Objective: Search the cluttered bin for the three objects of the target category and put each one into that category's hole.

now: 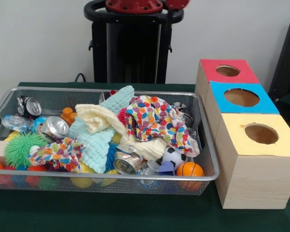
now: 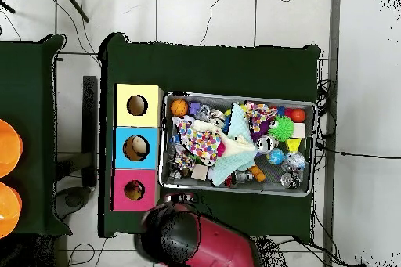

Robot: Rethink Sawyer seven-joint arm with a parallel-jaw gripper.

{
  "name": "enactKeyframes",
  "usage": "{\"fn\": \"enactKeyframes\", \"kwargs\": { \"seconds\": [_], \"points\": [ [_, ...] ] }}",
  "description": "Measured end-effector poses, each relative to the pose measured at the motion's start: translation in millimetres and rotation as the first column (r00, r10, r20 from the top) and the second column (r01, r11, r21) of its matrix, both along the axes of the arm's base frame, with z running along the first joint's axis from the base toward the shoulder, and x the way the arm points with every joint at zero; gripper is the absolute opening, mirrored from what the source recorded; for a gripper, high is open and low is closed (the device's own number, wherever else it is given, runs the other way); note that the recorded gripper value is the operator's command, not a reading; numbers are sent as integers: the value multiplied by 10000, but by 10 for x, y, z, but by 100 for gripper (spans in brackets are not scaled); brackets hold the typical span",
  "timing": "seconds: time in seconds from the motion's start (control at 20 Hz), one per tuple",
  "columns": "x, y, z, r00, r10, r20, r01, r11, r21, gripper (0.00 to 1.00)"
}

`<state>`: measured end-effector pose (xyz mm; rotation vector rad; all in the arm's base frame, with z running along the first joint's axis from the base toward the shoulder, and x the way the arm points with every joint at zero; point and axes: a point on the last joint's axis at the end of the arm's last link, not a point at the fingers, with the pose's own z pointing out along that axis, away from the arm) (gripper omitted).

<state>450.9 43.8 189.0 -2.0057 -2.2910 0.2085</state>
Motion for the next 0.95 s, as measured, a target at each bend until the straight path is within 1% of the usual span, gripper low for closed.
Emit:
{"fn": "enactKeyframes", "kwargs": {
  "seconds": [0.1,0.15,0.2,0.25,0.4,0.5,0.55,0.85,0.95],
  "points": [
    [105,-344,15,9987,504,17,-503,9986,-177,0],
    [124,-388,17,9982,595,28,-594,9980,-201,0],
    [187,-523,28,9956,935,32,-934,9953,-265,0],
    [239,-603,40,9930,1183,54,-1181,9925,-316,0],
    [367,-740,73,9840,1776,102,-1770,9833,-416,0],
    [442,-783,93,9780,2082,137,-2074,9772,-463,0],
    [528,-800,115,9715,2362,191,-2351,9707,-494,0],
    [732,-739,158,9581,2842,360,-2825,9581,-471,0],
    [769,-730,162,9556,2918,408,-2899,9559,-461,0]
  ]
}}
